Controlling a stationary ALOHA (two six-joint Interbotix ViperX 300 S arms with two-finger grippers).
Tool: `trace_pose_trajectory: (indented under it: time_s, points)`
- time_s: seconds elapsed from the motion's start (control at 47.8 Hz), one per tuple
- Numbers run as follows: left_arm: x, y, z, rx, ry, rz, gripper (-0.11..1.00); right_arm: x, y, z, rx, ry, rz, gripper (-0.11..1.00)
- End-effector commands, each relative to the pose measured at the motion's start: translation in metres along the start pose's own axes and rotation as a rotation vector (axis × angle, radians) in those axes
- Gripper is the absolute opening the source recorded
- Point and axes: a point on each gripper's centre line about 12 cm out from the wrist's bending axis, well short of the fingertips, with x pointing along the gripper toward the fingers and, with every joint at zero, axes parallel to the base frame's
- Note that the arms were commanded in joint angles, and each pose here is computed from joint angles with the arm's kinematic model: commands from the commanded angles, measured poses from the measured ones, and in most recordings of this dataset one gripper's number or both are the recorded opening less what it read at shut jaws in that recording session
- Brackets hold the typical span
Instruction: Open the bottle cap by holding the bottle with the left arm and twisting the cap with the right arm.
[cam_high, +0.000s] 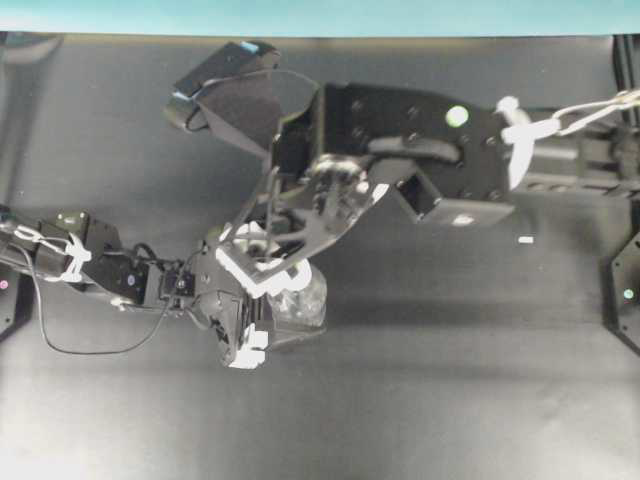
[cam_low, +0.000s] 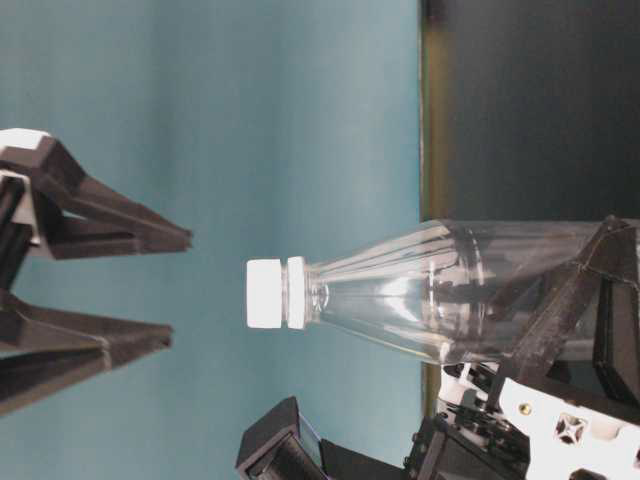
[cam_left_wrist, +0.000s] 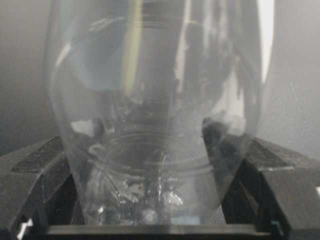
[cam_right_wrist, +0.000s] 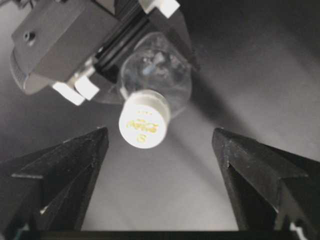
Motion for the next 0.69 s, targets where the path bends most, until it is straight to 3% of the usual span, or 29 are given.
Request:
trace_pose_trajectory:
  time_s: [0.0,0.314,0.543,0.669]
  points:
    - [-0.001,-0.005,-0.006,0.0,0.025,-0.013,0.8,0.005,0.011,-0.01,-0.001,0.002,0.008,0.8]
    - [-0.002,-0.005,-0.007,-0.004,0.031,-0.011,0.8,0.029,0.01,-0.019,0.002,0.039,-0.031,0.8]
    - [-0.002,-0.005,-0.007,-0.004,0.034,-0.011,0.8,0.039,0.01,-0.018,0.005,0.011,0.001,0.77]
    - [-0.002,-0.005,-0.007,-0.003,0.034,-0.012,0.8,0.041,0.012,-0.021,-0.003,0.02,0.002,0.69]
